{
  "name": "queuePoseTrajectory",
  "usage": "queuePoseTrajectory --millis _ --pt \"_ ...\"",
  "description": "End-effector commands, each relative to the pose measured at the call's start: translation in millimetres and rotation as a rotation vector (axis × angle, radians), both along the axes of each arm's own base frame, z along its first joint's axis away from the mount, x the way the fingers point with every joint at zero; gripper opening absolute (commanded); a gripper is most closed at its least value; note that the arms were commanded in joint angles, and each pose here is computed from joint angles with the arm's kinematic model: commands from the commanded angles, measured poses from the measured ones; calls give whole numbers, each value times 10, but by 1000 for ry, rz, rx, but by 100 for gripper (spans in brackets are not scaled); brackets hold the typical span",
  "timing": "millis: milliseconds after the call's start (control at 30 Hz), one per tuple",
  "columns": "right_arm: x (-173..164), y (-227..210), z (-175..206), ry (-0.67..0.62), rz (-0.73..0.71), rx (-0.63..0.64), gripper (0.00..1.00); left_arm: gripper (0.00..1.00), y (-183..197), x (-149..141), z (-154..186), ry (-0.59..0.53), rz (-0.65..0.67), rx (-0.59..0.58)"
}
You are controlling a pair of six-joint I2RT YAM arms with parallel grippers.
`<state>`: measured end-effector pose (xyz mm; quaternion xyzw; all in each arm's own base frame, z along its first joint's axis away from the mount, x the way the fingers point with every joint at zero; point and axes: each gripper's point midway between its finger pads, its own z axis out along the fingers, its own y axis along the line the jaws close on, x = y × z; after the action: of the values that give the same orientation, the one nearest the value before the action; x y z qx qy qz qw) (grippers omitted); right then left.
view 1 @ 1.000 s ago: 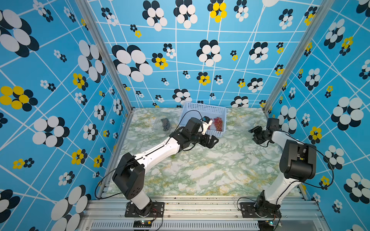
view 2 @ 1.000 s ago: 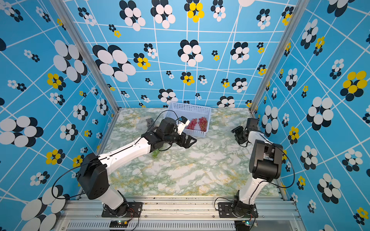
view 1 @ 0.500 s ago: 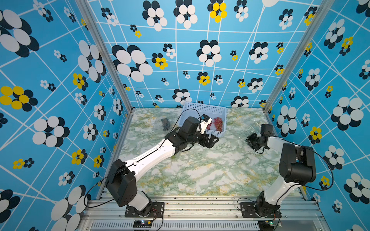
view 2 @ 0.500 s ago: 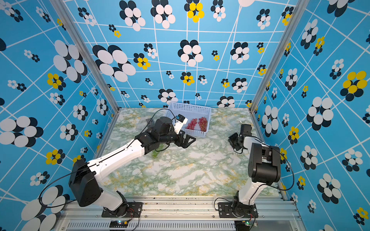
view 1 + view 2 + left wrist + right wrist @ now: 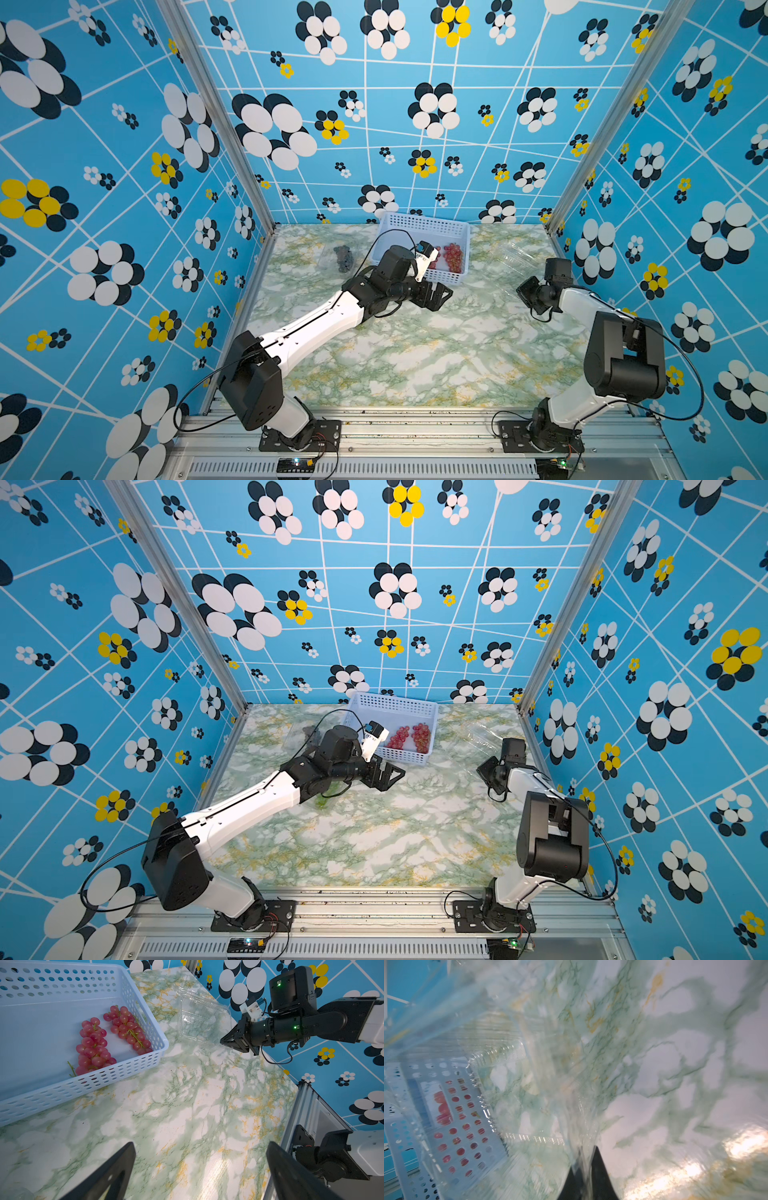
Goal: Pack grapes into containers
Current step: Pick up the packing box from the center of the board.
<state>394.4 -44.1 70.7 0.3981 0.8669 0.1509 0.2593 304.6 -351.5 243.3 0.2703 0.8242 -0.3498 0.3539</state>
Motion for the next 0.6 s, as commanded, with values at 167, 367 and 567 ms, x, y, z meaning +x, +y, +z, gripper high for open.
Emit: queuePoseTrajectory --millis 167,367,567 --pt "200 387 902 -179 198 -198 0 99 257 53 227 24 64 -76" --pt "194 929 1402 -320 419 -262 1 100 617 111 392 3 144 -95" --pt "-22 1890 1439 -381 796 -285 1 100 958 118 455 2 222 -120"
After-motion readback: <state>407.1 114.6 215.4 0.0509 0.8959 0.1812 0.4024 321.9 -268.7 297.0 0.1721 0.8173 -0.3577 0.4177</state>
